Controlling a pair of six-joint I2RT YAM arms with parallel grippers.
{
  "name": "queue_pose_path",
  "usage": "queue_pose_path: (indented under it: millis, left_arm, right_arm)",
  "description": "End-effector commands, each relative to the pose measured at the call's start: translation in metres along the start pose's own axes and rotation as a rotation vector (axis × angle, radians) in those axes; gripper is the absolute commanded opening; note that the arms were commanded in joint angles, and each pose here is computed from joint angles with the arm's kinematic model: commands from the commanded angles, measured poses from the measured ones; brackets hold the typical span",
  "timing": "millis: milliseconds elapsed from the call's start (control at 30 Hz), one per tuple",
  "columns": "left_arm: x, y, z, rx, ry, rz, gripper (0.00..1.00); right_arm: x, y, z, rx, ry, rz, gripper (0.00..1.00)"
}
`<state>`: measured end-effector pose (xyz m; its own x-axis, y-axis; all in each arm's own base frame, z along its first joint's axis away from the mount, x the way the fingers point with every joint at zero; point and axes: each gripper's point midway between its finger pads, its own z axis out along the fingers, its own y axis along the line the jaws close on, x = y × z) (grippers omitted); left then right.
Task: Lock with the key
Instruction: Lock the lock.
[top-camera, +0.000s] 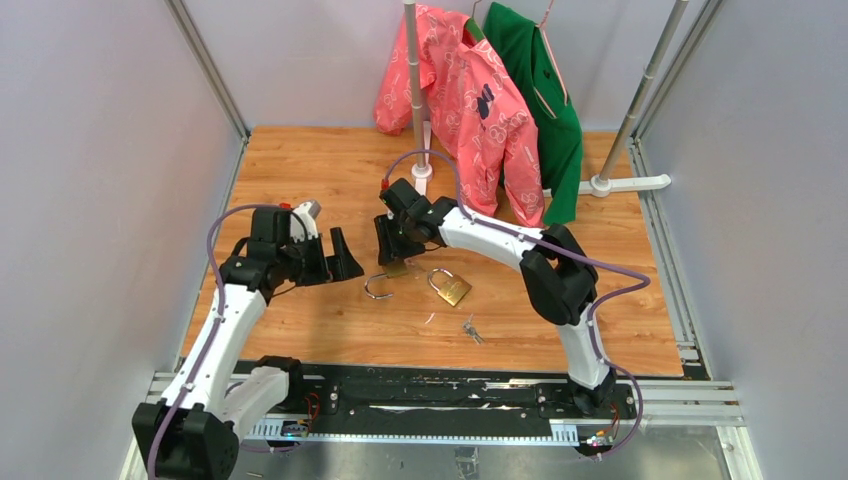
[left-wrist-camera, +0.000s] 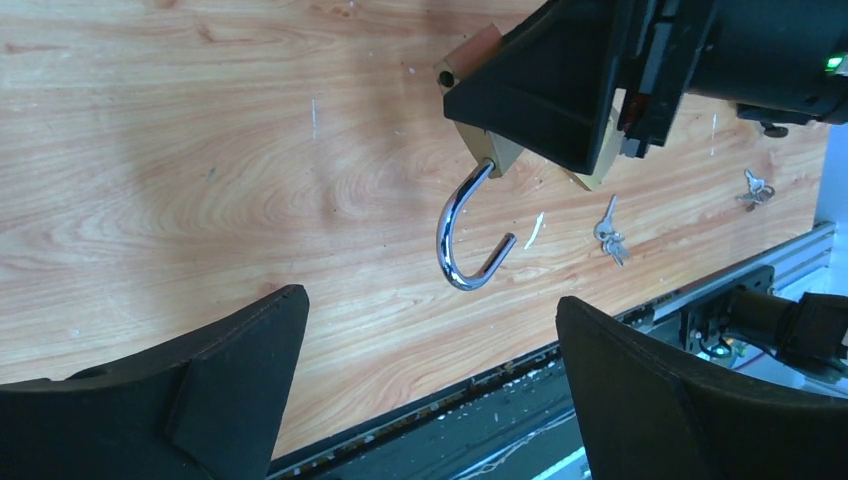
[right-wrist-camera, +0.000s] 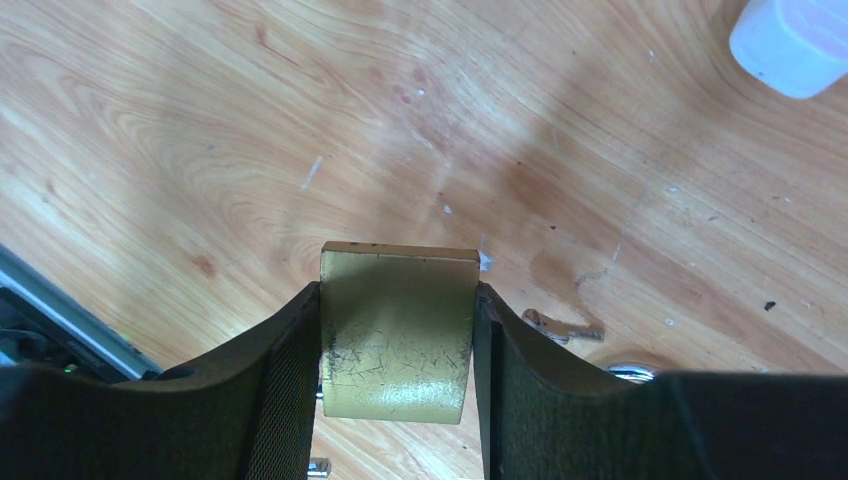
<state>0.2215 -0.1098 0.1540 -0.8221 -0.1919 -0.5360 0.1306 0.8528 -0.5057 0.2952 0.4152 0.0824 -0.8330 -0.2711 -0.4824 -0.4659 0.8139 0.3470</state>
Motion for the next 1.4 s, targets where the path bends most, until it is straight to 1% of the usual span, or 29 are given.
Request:
queue_pose_path:
  millis: [0,33,67,133,233,400,500,533,567,600,667,767,867,967,1000,1033,1067,1100,1133,1233,1300,1367]
  left_arm:
    - [0.013,-0.003,0.012,0.030,0.068,-0.054,1.00]
    - [0.017,-0.004,0.015,0.034,0.088,-0.061,1.00]
    - [0.019,0.001,0.018,0.006,0.091,-0.063,1.00]
    - [0.019,0.003,0.023,0.008,0.083,-0.068,0.99]
    - [0.015,-0.004,0.031,0.053,0.064,-0.088,0.92]
    - [0.019,-0.008,0.040,0.092,0.114,-0.100,0.79]
    - [0.021,-0.010,0.044,0.103,0.132,-0.094,0.64]
    - [0.022,-0.009,0.046,0.101,0.132,-0.098,0.57]
    - [0.023,-0.008,0.047,0.099,0.128,-0.101,0.48]
    - [0.022,-0.008,0.047,0.098,0.121,-0.106,0.42]
    - [0.019,-0.008,0.047,0.092,0.098,-0.105,0.23]
    - [0.011,-0.012,0.043,0.101,0.070,-0.081,0.00]
    - [0.003,-0.020,0.035,0.130,0.049,-0.023,0.00]
    - [-0.017,-0.033,0.016,0.151,-0.015,0.060,0.00]
    - [-0.023,-0.037,0.007,0.149,-0.045,0.081,0.00]
    - [-0.030,-0.042,0.000,0.153,-0.071,0.100,0.00]
    - [-0.037,-0.047,-0.007,0.157,-0.096,0.118,0.00]
    - [-0.044,-0.053,-0.014,0.167,-0.116,0.132,0.00]
    - [-0.049,-0.061,-0.021,0.188,-0.131,0.148,0.00]
    - [-0.064,-0.083,-0.038,0.258,-0.158,0.202,0.00]
    - [-0.073,-0.098,-0.050,0.306,-0.179,0.244,0.00]
    - [-0.081,-0.111,-0.060,0.352,-0.208,0.297,0.00]
  right_arm:
    - [-0.049,0.041,-0.041,-0.138,-0.135,0.038,0.00]
    - [-0.052,0.041,-0.042,-0.140,-0.143,0.038,0.00]
    - [-0.053,0.041,-0.044,-0.141,-0.149,0.037,0.00]
    - [-0.054,0.042,-0.045,-0.144,-0.152,0.036,0.00]
    - [-0.055,0.044,-0.050,-0.153,-0.160,0.046,0.00]
    - [-0.060,0.046,-0.055,-0.159,-0.177,0.046,0.00]
    - [-0.060,0.047,-0.056,-0.167,-0.177,0.051,0.00]
    - [-0.060,0.048,-0.056,-0.169,-0.177,0.054,0.00]
    - [-0.060,0.049,-0.057,-0.174,-0.177,0.055,0.00]
    - [-0.060,0.048,-0.057,-0.173,-0.177,0.056,0.00]
    - [-0.058,0.049,-0.058,-0.174,-0.174,0.055,0.00]
    - [-0.058,0.049,-0.061,-0.180,-0.175,0.050,0.00]
    - [-0.057,0.054,-0.066,-0.220,-0.160,0.048,0.00]
    - [-0.056,0.064,-0.079,-0.286,-0.140,0.034,0.00]
    - [-0.056,0.066,-0.086,-0.307,-0.136,0.027,0.09]
    - [-0.055,0.070,-0.093,-0.328,-0.129,0.015,0.26]
    - [-0.056,0.072,-0.101,-0.337,-0.131,0.002,0.39]
    - [-0.057,0.073,-0.110,-0.342,-0.139,-0.016,0.50]
    - [-0.057,0.074,-0.119,-0.343,-0.145,-0.034,0.56]
    - [-0.063,0.074,-0.156,-0.342,-0.200,-0.091,0.64]
    - [-0.069,0.075,-0.186,-0.366,-0.262,-0.132,0.66]
    - [-0.075,0.082,-0.221,-0.441,-0.324,-0.189,0.67]
